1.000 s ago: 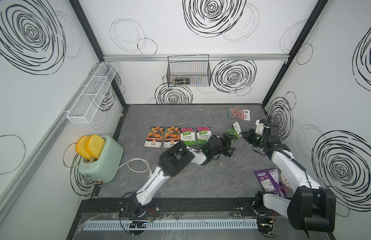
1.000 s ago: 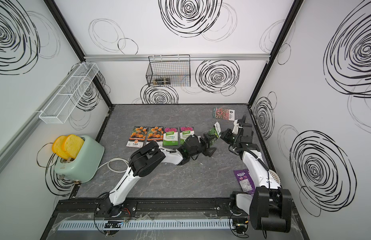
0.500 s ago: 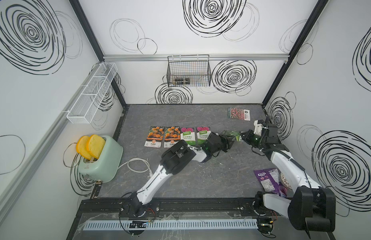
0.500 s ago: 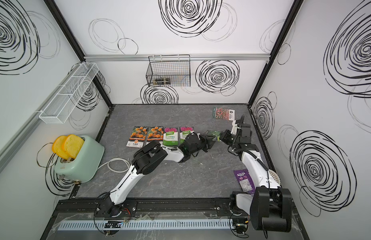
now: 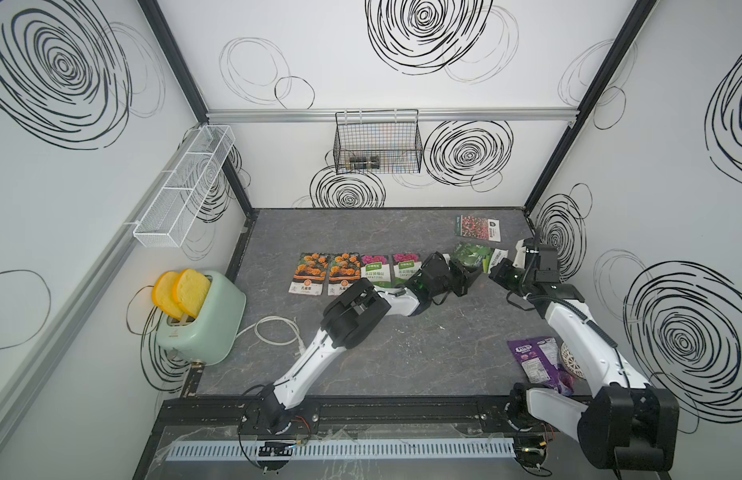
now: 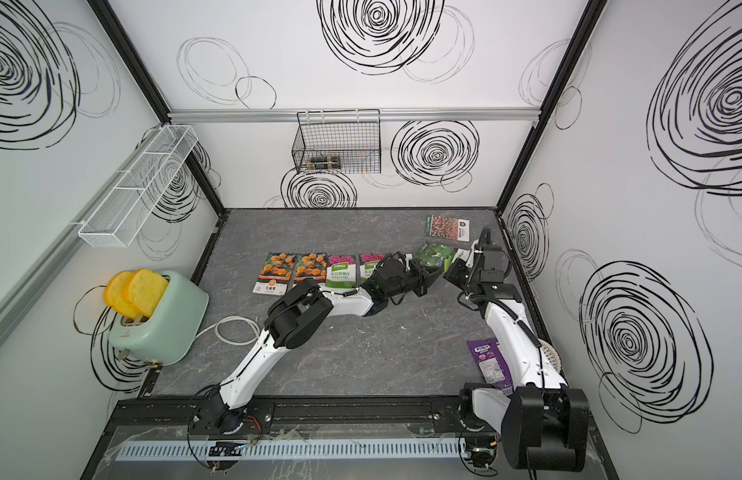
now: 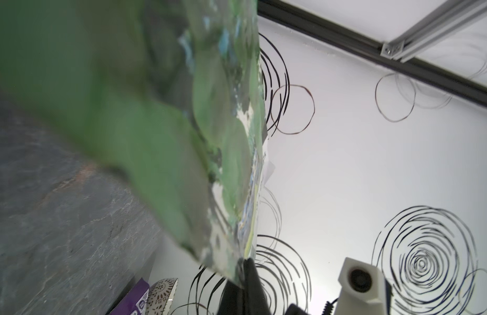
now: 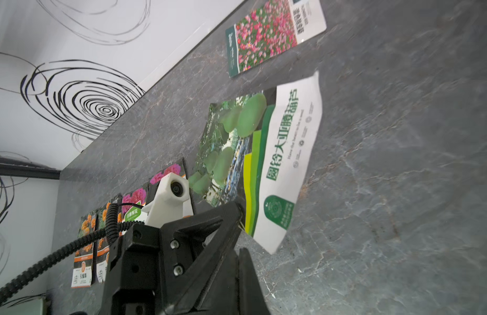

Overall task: Arrange the seed packets in a row
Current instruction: Pick up the seed packet from the center of the board, then place the seed packet at the center of the board.

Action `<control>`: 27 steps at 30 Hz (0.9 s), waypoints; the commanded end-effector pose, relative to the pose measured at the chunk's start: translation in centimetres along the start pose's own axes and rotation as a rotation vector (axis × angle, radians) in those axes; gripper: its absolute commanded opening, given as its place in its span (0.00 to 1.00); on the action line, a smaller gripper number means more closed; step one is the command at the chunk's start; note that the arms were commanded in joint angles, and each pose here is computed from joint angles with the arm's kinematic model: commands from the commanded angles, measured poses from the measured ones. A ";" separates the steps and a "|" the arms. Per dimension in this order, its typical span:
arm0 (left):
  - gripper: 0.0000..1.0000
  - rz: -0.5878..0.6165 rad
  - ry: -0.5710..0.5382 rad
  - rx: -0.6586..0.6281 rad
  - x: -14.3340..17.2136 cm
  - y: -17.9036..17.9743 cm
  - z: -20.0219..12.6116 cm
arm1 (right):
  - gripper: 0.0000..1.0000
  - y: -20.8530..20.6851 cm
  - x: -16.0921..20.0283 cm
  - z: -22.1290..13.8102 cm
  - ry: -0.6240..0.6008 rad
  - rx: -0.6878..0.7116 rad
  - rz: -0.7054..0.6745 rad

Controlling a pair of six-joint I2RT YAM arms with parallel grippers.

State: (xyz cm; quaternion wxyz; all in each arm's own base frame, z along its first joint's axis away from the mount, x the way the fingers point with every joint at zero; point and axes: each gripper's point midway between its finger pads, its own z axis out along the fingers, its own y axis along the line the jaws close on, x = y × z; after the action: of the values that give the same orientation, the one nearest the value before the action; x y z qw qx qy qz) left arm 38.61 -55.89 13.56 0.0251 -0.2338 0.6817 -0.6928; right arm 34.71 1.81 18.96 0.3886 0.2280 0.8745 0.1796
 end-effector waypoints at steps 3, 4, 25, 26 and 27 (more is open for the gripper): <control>0.00 0.196 0.176 -0.097 1.8 1.4 -0.8 | 0.00 1.2 -3.4 -2.7 -0.090 0.039 -0.032; 0.00 0.234 0.204 -0.124 2.0 1.8 -1.1 | 0.00 1.5 -3.7 -2.8 -0.098 0.029 -0.027; 0.00 0.854 0.459 -0.731 -8.8 6.8 -13.2 | 0.65 2.4 0.8 -1.2 -0.011 -0.139 -0.028; 0.00 0.856 0.463 -0.728 -8.9 6.9 -13.1 | 0.65 2.4 1.1 -1.2 -0.004 -0.144 -0.030; 0.00 0.855 0.468 -0.727 -9.0 7.2 -13.0 | 0.65 2.4 1.3 -1.1 0.001 -0.145 -0.030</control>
State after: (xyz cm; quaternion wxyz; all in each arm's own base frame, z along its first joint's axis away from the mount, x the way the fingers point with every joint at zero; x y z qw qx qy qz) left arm 41.07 -40.70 5.00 0.0773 0.1760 0.9024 -0.3856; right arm 33.78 3.71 19.26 0.3926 0.2017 0.8690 0.2235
